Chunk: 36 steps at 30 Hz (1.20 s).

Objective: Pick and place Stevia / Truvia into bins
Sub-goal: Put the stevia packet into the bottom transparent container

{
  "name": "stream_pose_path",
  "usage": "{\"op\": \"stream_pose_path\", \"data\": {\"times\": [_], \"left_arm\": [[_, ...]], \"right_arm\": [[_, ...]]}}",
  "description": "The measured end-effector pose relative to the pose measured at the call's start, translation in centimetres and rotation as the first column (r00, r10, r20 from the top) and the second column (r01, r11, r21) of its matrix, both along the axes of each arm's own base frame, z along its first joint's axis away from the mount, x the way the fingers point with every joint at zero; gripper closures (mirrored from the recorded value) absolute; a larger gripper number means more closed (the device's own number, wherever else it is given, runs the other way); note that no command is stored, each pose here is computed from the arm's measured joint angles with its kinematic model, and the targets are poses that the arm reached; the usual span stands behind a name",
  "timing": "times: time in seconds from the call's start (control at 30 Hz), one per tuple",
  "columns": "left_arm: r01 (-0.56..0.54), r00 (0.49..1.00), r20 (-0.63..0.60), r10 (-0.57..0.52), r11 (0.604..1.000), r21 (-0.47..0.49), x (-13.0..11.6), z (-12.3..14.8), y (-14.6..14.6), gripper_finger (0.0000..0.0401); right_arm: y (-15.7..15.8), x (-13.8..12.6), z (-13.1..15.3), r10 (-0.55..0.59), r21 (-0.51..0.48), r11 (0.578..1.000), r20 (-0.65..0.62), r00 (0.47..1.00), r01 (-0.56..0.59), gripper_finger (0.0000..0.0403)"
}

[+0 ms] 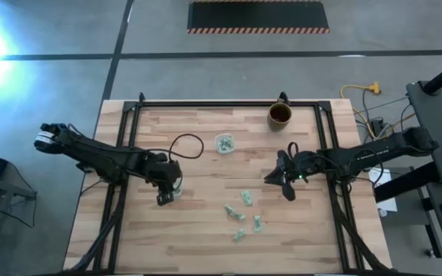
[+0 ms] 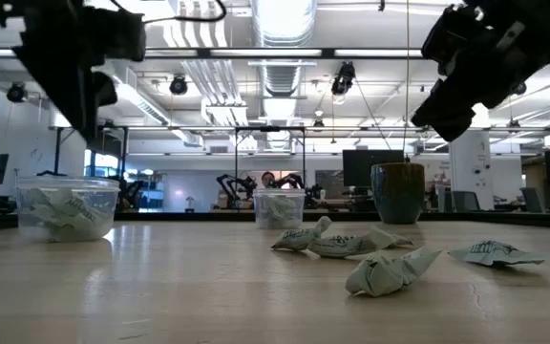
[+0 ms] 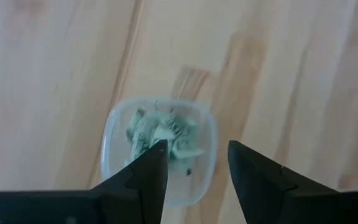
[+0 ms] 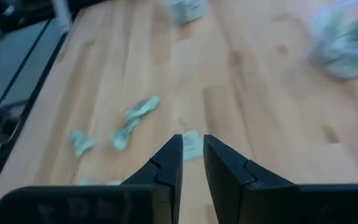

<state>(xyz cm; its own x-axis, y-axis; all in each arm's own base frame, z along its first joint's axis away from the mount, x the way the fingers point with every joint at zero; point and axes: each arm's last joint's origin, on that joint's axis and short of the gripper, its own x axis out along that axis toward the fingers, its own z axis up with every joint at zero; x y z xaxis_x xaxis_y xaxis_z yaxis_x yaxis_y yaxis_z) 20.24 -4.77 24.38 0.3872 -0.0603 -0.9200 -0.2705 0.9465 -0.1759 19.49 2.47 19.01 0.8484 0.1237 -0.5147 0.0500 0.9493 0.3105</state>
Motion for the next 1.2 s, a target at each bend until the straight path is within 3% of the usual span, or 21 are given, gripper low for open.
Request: {"op": "stream_pose_path", "data": {"times": [0.13,0.27,0.5,0.6,0.77,1.2], "left_arm": [[0.0,0.997,0.079,0.001,1.0,-0.015,0.7,1.3,-0.2,0.0251],[0.019,0.963,0.269,-0.014,1.0,-0.014,2.2,2.4,-0.5,0.0251],[0.07,0.814,0.561,-0.151,0.984,0.163,6.1,2.9,-1.1,0.0251],[0.105,0.752,0.616,-0.233,0.966,0.238,8.3,1.8,-1.6,0.0251],[0.17,0.765,0.57,-0.301,0.947,0.272,11.6,-1.5,-2.5,0.025],[0.378,0.804,0.442,-0.398,0.916,0.137,16.2,-7.4,-4.2,0.025]], "right_arm": [[0.6,0.2,-0.6,0.067,0.003,0.998,-0.028,0.997,-0.067,0.0346],[1.2,1.1,-1.3,0.103,-0.014,0.995,-0.021,0.994,-0.103,0.0346],[1.7,3.1,-3.5,0.115,-0.037,0.992,-0.049,0.992,-0.117,0.0346],[1.8,3.8,-4.0,0.094,-0.008,0.995,-0.032,0.995,-0.095,0.0346],[2.0,4.1,-3.9,0.104,0.026,0.994,0.004,0.995,-0.104,0.0346],[1.8,2.6,-3.6,0.108,0.047,0.993,0.03,0.994,-0.109,0.0346]]}}
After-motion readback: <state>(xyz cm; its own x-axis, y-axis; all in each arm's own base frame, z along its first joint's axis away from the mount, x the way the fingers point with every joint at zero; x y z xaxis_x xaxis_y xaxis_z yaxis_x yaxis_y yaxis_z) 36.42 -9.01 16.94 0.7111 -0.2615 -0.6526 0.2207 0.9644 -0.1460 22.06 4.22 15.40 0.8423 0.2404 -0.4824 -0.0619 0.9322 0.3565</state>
